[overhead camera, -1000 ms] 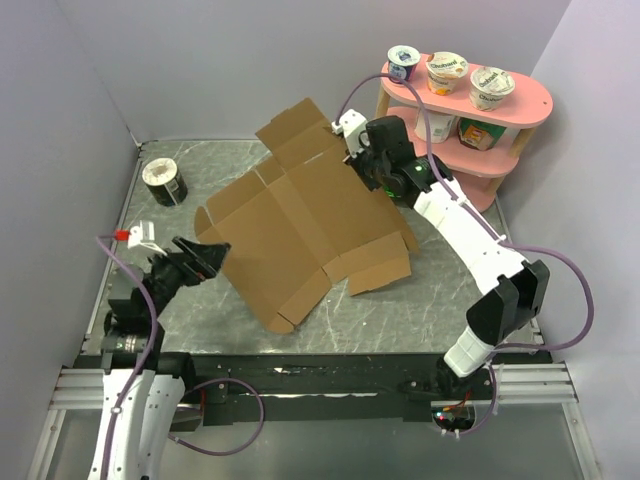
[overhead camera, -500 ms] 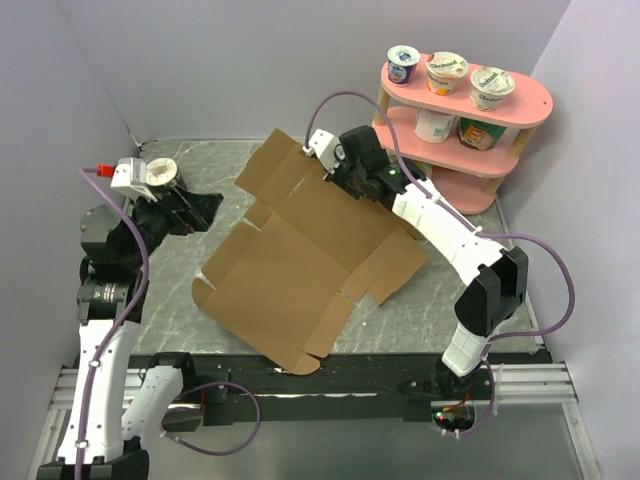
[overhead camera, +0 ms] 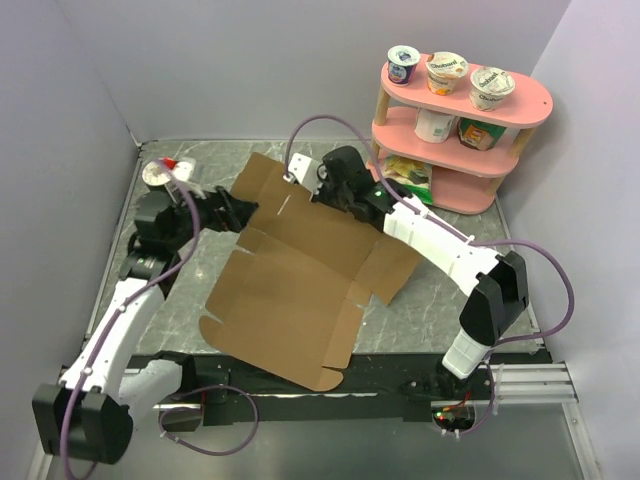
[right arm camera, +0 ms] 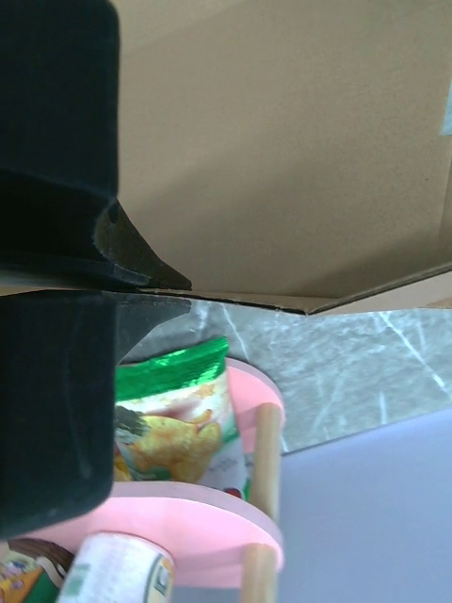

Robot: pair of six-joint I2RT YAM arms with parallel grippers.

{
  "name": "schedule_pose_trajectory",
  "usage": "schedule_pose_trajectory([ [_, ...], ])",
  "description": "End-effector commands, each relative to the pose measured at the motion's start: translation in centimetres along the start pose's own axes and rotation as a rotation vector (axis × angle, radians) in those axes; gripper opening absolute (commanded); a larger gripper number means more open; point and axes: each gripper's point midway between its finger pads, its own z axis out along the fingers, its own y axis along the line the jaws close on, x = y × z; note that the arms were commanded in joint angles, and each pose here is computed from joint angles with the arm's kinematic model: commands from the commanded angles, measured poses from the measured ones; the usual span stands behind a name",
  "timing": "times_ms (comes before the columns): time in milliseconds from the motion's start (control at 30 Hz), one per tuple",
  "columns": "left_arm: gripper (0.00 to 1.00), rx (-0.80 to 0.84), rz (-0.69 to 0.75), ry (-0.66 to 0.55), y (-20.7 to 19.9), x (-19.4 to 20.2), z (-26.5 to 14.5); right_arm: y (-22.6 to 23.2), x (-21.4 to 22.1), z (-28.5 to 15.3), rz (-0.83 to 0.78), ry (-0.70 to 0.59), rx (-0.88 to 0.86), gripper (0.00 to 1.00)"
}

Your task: Fold the paper box

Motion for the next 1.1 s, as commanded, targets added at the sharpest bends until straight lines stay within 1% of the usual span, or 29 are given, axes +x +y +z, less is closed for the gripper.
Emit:
schedule_pose_trajectory([
  [0, 0.96, 0.023, 0.179, -0.077, -1.9, -3.0, 1.5, -1.9, -2.1, -1.9, -0.07, -0.075, 0.108, 0.0],
  [167, 0.96, -0.106, 0.238, -0.09, 0.5, -3.5, 1.2, -1.1, -2.3, -2.2, -0.091, -0.095, 0.11, 0.0],
  [233, 0.96, -0.127, 0.271, -0.081, 1.0, -3.5, 1.2, -0.8, -2.6, -2.3, -0.098, -0.103, 0.114, 0.0],
  [367, 0.96, -0.112, 0.297, -0.056, 1.2, -2.8, 1.5, -0.3, -2.3, -2.3, -0.119, -0.098, 0.119, 0.0],
  [467, 0.96, -0.07, 0.299, -0.025, 0.9, -1.7, 2.1, -0.3, -2.3, -2.5, -0.12, -0.1, 0.133, 0.0],
  [500, 0.96, -0.026, 0.292, -0.012, 0.3, -1.2, 2.3, -0.3, -2.3, -2.5, -0.119, -0.104, 0.138, 0.0],
  [567, 0.98, 0.003, 0.285, -0.014, 0.0, -1.0, 2.6, -0.4, -2.5, -2.8, -0.119, -0.121, 0.152, 0.0],
  [600, 0.97, 0.013, 0.277, -0.003, 0.0, -0.6, 2.9, -0.5, -2.5, -2.9, -0.118, -0.127, 0.157, 0.0],
  [700, 0.9, 0.018, 0.265, 0.011, 0.2, -0.3, 3.5, -0.6, -3.0, -3.6, -0.122, -0.16, 0.183, 0.0],
  [767, 0.83, 0.044, 0.266, 0.023, -0.1, -0.1, 3.8, -0.6, -3.2, -4.0, -0.123, -0.179, 0.192, 0.0],
  [800, 0.76, 0.048, 0.262, 0.033, 0.0, 0.2, 4.1, -0.6, -3.3, -4.2, -0.117, -0.186, 0.196, 0.0],
  [900, 0.68, 0.097, 0.251, 0.057, -0.5, 1.2, 4.3, -0.3, -3.6, -4.2, -0.111, -0.194, 0.195, 0.0],
  [933, 0.62, 0.101, 0.246, 0.062, -0.3, 1.8, 4.3, -0.1, -3.6, -4.1, -0.107, -0.193, 0.192, 0.0],
  [967, 0.58, 0.105, 0.241, 0.065, -0.4, 2.0, 4.3, 0.0, -3.6, -4.0, -0.105, -0.191, 0.193, 0.0],
  [1000, 0.46, 0.106, 0.237, 0.067, -0.4, 2.2, 4.3, 0.1, -3.7, -4.1, -0.098, -0.194, 0.199, 0.0],
  [1067, 0.34, 0.11, 0.23, 0.063, -0.4, 2.6, 4.2, 0.5, -3.4, -3.8, -0.076, -0.191, 0.197, 0.01],
])
